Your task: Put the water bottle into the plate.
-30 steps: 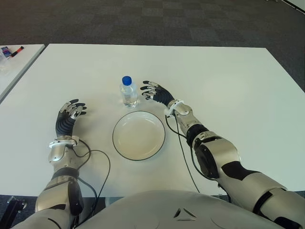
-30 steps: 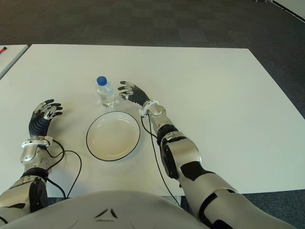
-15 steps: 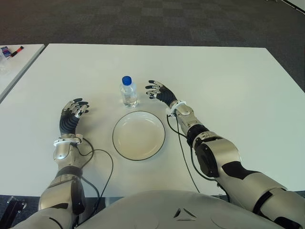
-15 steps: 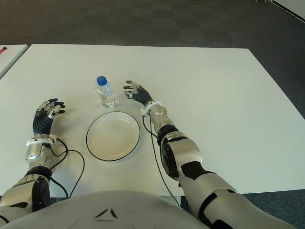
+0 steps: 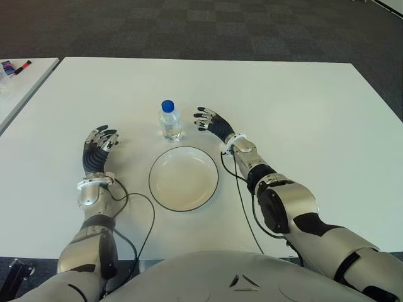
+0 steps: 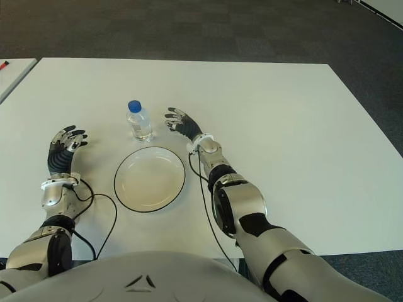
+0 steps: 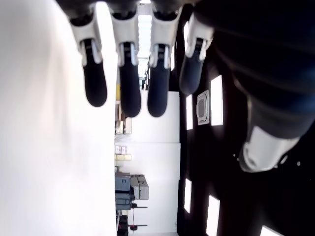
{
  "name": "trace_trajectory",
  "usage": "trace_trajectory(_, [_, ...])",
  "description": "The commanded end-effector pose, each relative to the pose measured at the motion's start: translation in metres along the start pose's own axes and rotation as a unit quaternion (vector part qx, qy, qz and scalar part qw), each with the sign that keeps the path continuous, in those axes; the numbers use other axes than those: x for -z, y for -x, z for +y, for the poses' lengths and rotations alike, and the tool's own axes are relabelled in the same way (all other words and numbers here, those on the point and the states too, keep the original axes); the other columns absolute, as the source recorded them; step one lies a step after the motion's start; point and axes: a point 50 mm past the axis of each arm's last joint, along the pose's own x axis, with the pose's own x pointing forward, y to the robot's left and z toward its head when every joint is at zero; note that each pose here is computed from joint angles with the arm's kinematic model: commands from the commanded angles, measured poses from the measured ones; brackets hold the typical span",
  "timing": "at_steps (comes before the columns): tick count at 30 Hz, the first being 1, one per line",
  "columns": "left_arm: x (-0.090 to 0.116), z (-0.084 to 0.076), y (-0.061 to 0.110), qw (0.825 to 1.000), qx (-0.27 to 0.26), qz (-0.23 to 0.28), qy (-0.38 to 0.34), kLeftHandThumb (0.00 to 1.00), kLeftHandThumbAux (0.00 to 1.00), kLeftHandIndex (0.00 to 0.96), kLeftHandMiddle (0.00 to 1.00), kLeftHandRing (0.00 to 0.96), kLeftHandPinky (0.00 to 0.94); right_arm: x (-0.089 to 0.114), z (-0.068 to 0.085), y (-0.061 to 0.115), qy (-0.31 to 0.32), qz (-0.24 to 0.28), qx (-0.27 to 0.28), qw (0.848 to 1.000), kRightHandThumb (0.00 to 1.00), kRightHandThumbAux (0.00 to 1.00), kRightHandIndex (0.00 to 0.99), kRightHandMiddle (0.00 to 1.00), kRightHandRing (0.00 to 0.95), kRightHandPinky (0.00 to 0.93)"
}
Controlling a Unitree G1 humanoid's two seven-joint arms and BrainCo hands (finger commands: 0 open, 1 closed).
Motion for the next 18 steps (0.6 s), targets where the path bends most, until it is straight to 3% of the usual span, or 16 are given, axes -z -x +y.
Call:
trace_trajectory(1, [0.015, -0.014, 0.004, 0.999, -0.004, 0.047, 0.014, 0.199, 0.688, 0.258, 0.344, 0.354, 0.375, -0.006, 0.025, -0.009, -0.023, -0.004, -0.025, 0.999, 0.162, 0.653, 0.081, 0.17, 0.201, 0.245])
trace_trajectory(18, [0.006, -0.025, -0.019, 0.998, -0.026, 0.057, 0.006, 0.185, 0.7, 0.174, 0.239, 0.244, 0.26, 0.004, 0.032, -0.003, -0.029, -0.015, -0.037, 0.999, 0.134, 0.633, 0.068, 0.157, 0.184, 0.234])
